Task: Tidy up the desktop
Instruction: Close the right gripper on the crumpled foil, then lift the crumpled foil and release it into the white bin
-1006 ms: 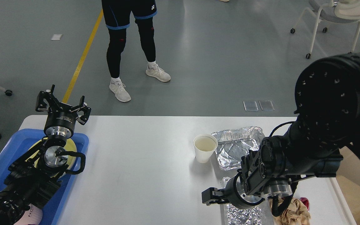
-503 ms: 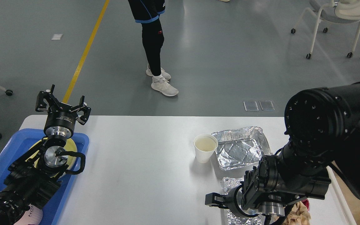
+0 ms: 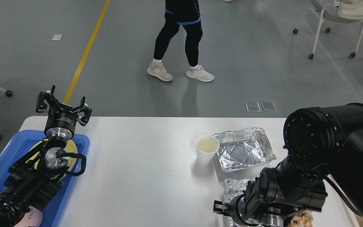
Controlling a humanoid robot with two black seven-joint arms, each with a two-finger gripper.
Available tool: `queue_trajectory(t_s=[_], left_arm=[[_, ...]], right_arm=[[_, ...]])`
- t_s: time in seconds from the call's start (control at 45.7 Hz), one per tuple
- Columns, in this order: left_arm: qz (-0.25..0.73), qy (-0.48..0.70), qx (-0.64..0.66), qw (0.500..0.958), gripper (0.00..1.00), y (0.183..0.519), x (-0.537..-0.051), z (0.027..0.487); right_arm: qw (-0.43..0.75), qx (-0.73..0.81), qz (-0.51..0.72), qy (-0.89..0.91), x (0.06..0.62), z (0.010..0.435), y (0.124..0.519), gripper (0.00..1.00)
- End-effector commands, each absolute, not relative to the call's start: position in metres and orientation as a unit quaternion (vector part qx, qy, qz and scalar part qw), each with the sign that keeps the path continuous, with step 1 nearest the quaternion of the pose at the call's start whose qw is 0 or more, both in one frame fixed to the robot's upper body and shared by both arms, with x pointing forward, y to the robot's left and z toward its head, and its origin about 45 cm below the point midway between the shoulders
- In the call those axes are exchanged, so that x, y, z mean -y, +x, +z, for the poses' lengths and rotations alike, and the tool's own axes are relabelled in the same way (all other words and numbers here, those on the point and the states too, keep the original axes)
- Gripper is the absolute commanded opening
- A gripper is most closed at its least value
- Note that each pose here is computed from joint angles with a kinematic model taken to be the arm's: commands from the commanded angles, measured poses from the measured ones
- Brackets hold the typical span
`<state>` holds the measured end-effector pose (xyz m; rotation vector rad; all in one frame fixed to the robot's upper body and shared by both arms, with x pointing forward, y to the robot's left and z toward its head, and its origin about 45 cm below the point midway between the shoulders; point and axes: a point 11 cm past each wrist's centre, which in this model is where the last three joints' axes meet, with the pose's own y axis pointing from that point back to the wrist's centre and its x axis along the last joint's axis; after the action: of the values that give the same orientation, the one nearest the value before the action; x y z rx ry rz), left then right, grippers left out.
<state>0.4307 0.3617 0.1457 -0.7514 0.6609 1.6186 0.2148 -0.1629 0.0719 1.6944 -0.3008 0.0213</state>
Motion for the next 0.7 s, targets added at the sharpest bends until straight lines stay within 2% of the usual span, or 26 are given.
queue_trajectory(t_s=[0.0,0.35,0.525,0.569,0.678], left_arm=[[0.693,-0.322,-0.283,0.581,1.0,0.431,-0.362,0.146],[0.693,-0.322,-0.283,0.581,1.0,0.431,-0.362,0.146],[0.693,-0.322,-0.283,0.581,1.0,0.431,-0.362,0.146],[0.693,-0.321,-0.283,0.58,1.0,0.431,-0.362,0.145],[0.693,-0.321,-0.283,0.58,1.0,0.431,-0.362,0.145]], right_arm=[[0.652,0.132,0.01,0.746,0.163,0.071,0.214,0.0],[0.657,0.132,0.015,0.742,0.162,0.074,0.21,0.0],[0.665,0.115,0.014,0.738,0.169,0.102,0.204,0.0],[0.664,0.119,0.02,0.738,0.172,0.116,0.21,0.0],[0.649,0.165,0.056,0.74,0.175,0.157,0.257,0.0]])
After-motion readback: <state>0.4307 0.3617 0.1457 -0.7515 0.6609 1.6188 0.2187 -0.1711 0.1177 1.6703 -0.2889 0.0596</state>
